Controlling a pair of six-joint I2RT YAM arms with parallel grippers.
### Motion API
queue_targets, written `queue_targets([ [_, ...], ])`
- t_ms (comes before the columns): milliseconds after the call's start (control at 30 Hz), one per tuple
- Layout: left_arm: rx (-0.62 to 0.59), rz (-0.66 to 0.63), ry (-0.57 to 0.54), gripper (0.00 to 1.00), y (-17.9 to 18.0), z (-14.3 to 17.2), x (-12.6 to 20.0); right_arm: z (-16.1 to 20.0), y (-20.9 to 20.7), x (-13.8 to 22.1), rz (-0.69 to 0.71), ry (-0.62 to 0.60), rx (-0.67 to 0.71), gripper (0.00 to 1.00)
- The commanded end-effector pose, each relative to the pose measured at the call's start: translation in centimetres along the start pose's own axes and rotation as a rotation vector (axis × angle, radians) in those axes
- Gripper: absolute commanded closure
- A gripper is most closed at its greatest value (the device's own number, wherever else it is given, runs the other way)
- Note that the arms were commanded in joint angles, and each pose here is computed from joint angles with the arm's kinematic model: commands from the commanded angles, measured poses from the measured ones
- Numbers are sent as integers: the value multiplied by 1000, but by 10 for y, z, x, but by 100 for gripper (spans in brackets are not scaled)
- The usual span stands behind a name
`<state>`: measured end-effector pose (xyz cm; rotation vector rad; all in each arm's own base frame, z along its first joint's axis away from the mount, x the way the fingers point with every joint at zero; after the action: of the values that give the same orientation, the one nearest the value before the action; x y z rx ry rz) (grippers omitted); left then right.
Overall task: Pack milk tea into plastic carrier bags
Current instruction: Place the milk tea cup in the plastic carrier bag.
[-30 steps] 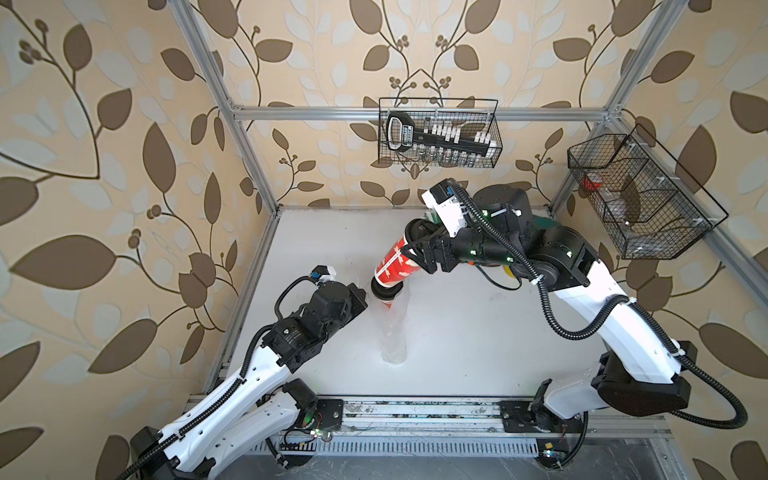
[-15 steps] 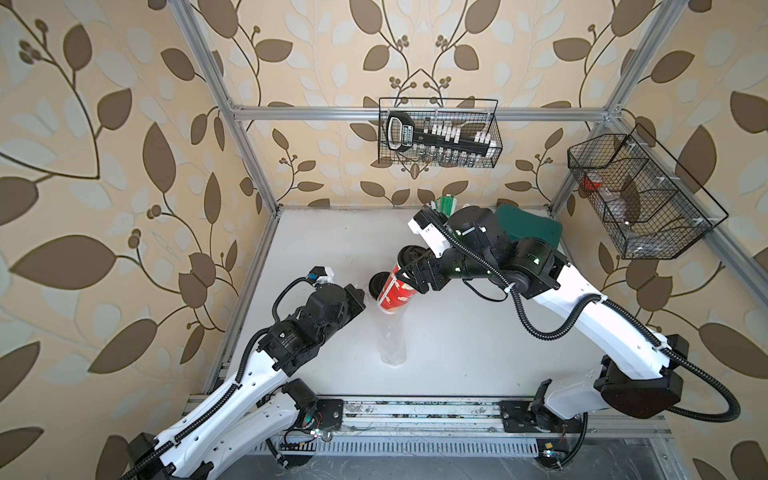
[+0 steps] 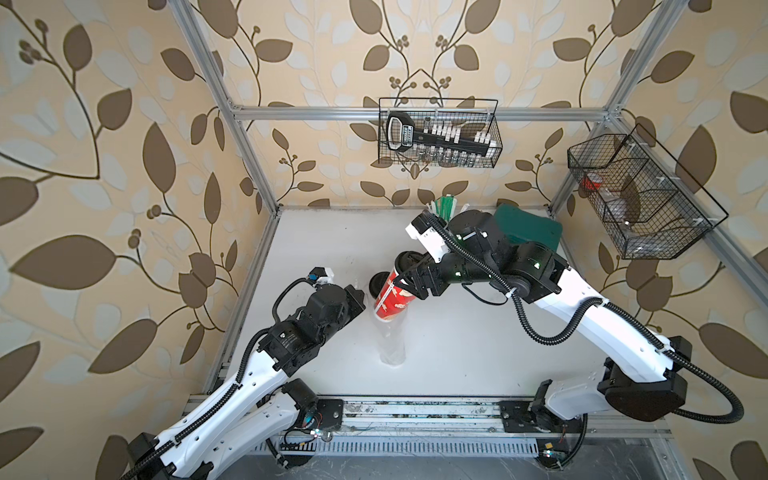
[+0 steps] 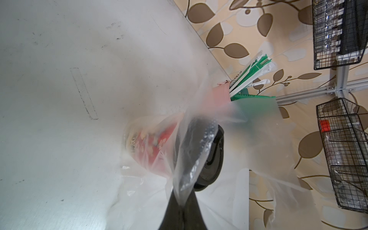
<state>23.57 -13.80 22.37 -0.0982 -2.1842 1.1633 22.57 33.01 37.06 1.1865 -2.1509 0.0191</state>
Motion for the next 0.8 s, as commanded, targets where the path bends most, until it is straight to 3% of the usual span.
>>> queue_targets([
  [0, 11, 9, -34, 100, 0, -7, 1, 0, 4, -10, -29, 4, -1, 30],
  [767, 14, 4, -50, 100, 3, -9, 5, 29, -8, -26, 9, 98, -4, 32],
])
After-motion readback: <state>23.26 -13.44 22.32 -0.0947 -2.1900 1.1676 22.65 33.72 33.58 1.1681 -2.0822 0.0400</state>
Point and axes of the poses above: each gripper's point midway between its finger pads, its own x axis back along the fingers, its own y axis along the line the jaws close on, z = x × y, the point moved 1 cm from there along x, back along the fingers, and after that the axes turned 3 degrees about x, right-handed, at the moved point
